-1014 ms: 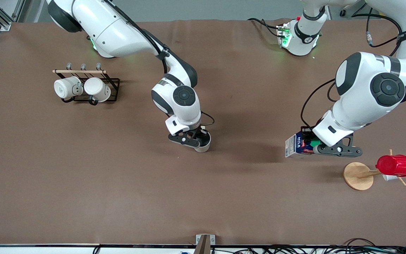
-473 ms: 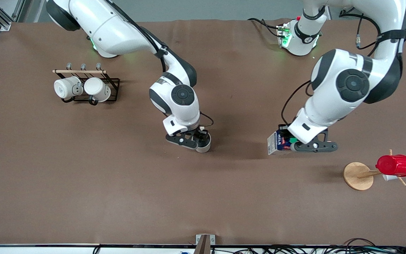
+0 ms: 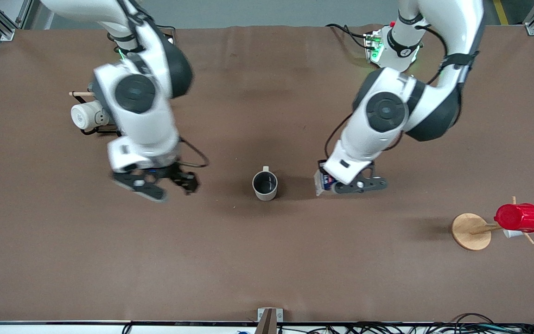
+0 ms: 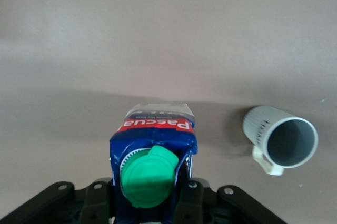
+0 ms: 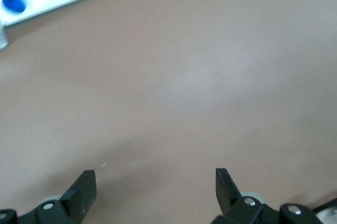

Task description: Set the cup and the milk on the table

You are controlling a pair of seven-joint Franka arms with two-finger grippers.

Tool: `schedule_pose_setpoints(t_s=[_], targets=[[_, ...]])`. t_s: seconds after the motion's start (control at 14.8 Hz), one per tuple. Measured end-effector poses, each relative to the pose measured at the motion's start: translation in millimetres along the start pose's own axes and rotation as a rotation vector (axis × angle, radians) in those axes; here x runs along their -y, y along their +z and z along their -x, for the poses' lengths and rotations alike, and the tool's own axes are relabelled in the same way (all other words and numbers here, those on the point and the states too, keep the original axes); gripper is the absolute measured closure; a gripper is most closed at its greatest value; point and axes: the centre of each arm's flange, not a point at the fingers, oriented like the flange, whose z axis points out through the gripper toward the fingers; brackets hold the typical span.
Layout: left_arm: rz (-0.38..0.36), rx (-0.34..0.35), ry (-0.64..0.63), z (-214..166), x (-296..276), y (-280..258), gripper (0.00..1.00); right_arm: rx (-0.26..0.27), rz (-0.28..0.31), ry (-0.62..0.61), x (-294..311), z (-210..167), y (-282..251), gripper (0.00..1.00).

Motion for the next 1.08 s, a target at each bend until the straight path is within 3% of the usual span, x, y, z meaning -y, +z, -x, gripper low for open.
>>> schedule_pose_setpoints(t_s=[0.2, 0.47, 0.68, 0.81, 1.08], targets=[[-0.002, 0.016, 0.008, 14, -36, 20, 0.67, 0.01, 0.023, -0.05, -81, -47, -26, 0.0], [-0.006, 0.037, 0.036, 16, -65, 50, 0.67, 0.103, -0.018, -0.183, -194, -82, -65, 0.0], [-0.004, 0.042, 0.062, 22, -85, 62, 0.68, 0.177, -0.037, -0.264, -274, -85, -94, 0.0], [-0.006, 0.045, 0.069, 25, -89, 66, 0.68, 0.209, -0.04, -0.297, -301, -82, -102, 0.0], [-0.009, 0.052, 0.076, 27, -94, 80, 0.67, 0.218, -0.046, -0.311, -303, -80, -99, 0.0]])
